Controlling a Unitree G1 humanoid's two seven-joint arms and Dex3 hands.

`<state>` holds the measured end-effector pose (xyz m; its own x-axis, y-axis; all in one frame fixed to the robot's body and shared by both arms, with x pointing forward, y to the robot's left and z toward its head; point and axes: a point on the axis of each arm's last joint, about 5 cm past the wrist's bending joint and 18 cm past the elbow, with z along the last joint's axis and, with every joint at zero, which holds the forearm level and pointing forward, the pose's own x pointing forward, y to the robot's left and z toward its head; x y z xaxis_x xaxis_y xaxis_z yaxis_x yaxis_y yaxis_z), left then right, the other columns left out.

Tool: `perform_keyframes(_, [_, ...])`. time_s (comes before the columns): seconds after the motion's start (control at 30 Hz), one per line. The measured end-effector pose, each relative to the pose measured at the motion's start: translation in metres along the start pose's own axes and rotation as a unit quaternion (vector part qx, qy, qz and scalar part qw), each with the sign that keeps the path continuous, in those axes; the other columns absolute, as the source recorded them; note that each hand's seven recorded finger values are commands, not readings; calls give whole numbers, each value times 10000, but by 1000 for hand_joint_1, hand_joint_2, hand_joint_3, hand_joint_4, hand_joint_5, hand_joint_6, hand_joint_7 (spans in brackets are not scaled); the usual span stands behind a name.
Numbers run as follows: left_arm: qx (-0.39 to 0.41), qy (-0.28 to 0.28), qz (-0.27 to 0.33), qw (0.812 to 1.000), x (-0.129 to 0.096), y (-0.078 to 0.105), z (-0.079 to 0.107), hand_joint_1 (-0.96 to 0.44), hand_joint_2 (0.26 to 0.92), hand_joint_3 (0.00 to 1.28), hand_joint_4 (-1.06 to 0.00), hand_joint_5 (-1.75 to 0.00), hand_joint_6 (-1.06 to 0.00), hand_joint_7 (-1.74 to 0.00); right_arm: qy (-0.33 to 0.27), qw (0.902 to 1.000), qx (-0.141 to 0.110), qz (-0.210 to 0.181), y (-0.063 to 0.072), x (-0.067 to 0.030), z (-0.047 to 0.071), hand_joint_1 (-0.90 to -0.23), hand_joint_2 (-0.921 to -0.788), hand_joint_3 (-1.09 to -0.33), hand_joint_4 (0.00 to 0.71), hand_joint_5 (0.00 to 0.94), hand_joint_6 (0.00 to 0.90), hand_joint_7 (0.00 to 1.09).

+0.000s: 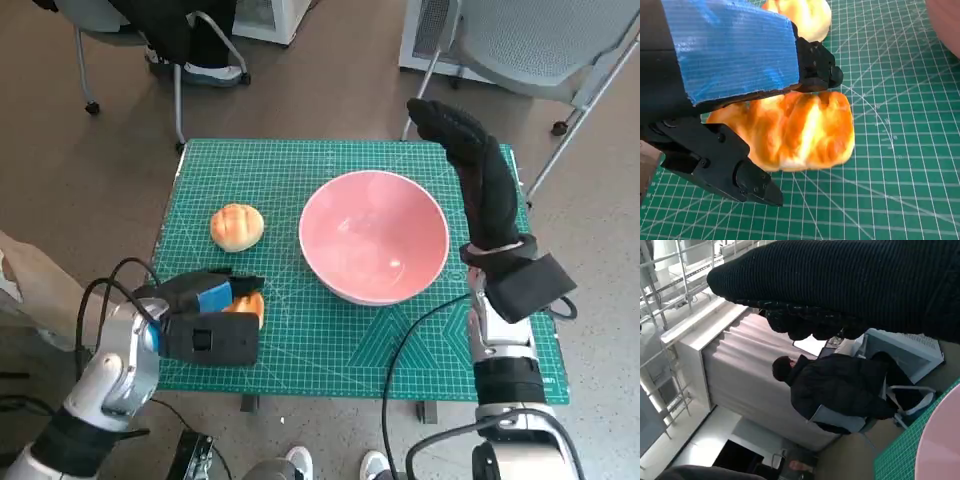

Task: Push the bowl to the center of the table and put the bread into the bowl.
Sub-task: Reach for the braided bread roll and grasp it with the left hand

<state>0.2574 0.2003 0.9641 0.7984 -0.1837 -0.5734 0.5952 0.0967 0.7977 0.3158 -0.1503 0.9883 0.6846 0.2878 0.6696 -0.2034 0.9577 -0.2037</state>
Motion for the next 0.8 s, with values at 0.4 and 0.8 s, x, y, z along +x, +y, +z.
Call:
perform_keyframes(0.4, [146,183,10,9997,56,6,-2,-210,697,12,-225,-23,-328,-21,-10,10000,-2,-7,-5,-2,2,-717,-921,-864,180,2,36,390])
perform_keyframes(0.8, [365,308,235,9986,125,-10,-29,120,769,149,-664,-862,-552,-580,-11,10000,19,4,-9,-8,0,-716,-921,-864,177,0,34,399])
